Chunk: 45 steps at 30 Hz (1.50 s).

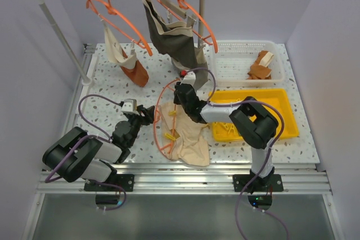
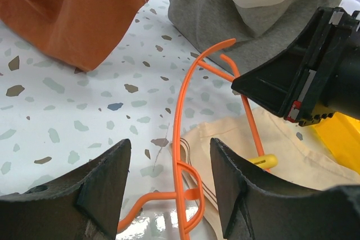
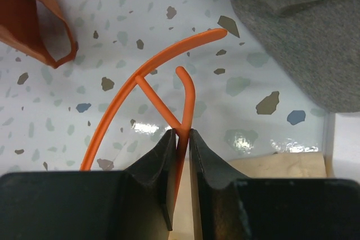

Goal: Clip the underwear to the hanger
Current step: Adjust the hanger at the center of the board.

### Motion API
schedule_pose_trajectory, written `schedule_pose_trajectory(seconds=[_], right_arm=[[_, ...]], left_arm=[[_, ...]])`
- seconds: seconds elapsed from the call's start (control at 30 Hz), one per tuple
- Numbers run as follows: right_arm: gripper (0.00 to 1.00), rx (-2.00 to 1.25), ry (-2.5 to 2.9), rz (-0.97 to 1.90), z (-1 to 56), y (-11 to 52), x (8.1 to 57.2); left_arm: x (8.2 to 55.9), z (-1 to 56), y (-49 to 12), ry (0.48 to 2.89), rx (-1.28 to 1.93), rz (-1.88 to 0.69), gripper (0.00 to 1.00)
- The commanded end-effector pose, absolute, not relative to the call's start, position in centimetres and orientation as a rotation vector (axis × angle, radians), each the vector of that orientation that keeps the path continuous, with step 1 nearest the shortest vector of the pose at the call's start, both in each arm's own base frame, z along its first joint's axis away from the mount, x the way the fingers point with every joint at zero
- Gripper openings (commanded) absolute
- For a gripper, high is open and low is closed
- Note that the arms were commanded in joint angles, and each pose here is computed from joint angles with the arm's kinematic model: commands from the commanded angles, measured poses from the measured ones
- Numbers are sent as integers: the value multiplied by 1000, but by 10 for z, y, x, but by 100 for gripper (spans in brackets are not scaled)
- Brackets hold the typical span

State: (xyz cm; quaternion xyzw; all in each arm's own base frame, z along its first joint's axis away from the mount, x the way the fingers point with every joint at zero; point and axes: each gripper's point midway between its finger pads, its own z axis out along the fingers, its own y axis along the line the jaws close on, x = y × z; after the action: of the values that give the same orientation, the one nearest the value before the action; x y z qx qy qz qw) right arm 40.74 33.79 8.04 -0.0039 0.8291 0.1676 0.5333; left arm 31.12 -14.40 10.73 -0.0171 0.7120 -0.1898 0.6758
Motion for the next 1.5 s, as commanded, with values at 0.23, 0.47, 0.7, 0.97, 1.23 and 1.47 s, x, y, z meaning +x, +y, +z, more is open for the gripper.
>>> schedule_pose_trajectory(seconds=[0.23, 0.47, 0.7, 0.97, 1.23, 1.47], right_arm=[[10, -42, 1902, 565, 115, 395, 388], [10, -110, 1916, 580, 108, 429, 374], [11, -154, 1938, 601, 93, 455, 362], [13, -188, 1968, 635, 77, 473, 354], [54, -262, 1932, 604, 86, 462, 350], [61, -233, 1884, 485, 98, 418, 353]], left_arm=[[312, 135, -141, 1495, -63, -453, 62], [311, 135, -143, 1499, -53, -464, 62], [307, 129, -141, 1511, -52, -462, 62], [305, 129, -137, 1510, -61, -454, 63], [305, 129, -137, 1511, -62, -452, 62], [304, 128, -136, 1513, -63, -446, 63]])
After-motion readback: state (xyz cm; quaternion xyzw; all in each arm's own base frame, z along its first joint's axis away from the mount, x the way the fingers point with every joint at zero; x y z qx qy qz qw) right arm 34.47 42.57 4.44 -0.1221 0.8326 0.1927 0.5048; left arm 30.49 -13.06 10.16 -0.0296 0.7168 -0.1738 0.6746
